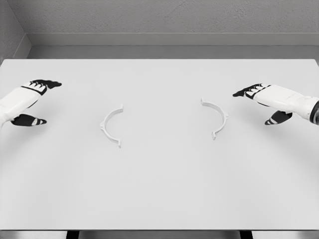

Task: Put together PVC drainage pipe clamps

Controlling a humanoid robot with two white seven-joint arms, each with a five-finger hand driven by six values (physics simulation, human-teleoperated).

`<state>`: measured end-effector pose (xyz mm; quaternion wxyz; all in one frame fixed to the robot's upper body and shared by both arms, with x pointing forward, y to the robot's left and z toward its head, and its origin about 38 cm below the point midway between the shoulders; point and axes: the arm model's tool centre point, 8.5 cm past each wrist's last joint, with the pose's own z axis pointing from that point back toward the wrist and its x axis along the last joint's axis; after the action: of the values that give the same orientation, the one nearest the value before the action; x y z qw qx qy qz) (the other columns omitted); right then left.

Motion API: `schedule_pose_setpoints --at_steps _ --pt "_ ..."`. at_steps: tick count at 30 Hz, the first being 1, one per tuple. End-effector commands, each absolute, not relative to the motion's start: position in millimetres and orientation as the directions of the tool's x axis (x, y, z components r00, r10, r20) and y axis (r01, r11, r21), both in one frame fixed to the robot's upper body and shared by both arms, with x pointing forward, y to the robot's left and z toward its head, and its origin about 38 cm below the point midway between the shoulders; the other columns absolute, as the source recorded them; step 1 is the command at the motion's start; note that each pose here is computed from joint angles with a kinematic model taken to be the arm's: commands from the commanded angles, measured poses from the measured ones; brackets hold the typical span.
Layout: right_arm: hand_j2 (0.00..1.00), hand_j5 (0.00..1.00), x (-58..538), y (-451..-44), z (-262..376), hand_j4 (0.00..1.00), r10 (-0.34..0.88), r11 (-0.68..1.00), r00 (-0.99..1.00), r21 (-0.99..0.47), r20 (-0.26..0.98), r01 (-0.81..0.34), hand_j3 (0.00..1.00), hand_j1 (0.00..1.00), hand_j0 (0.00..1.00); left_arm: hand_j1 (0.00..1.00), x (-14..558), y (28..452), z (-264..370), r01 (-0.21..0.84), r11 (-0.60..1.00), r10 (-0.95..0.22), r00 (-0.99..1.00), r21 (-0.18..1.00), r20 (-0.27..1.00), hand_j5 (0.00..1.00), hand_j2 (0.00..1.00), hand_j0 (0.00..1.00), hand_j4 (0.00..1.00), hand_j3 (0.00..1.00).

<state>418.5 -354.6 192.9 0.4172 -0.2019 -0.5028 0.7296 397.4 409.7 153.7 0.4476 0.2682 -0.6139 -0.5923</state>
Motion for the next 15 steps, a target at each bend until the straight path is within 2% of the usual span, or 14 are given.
schedule_pose_setpoints --at_steps 1,4,6,10,15 --pt "1.00 1.00 418 -356 194 1.00 0.814 -0.149 -0.569 -0.902 0.121 -0.405 1.00 1.00 1.00 1.00 398 408 152 0.203 0.165 -0.858 -0.453 0.965 0.242 1.00 1.00 1.00 1.00 1.00" --pt "1.00 1.00 418 -360 196 1.00 0.817 -0.143 -0.563 -0.903 0.123 -0.405 1.00 1.00 1.00 1.00 399 401 147 0.206 0.179 -0.852 -0.457 0.962 0.256 1.00 1.00 1.00 1.00 1.00" --pt "1.00 1.00 418 -360 197 1.00 0.815 -0.141 -0.566 -0.905 0.124 -0.402 1.00 1.00 1.00 1.00 402 381 138 0.204 0.172 -0.844 -0.474 0.964 0.251 1.00 1.00 1.00 1.00 1.00" --pt "1.00 1.00 422 -357 188 1.00 0.819 -0.113 -0.552 -0.901 0.154 -0.420 1.00 1.00 1.00 1.00 396 331 127 0.192 0.256 -0.787 -0.528 0.948 0.319 1.00 1.00 1.00 1.00 1.00" --pt "1.00 1.00 430 -333 186 1.00 0.794 -0.072 -0.577 -0.912 0.193 -0.404 1.00 1.00 1.00 1.00 394 309 123 0.190 0.299 -0.760 -0.545 0.935 0.354 1.00 1.00 1.00 1.00 1.00"
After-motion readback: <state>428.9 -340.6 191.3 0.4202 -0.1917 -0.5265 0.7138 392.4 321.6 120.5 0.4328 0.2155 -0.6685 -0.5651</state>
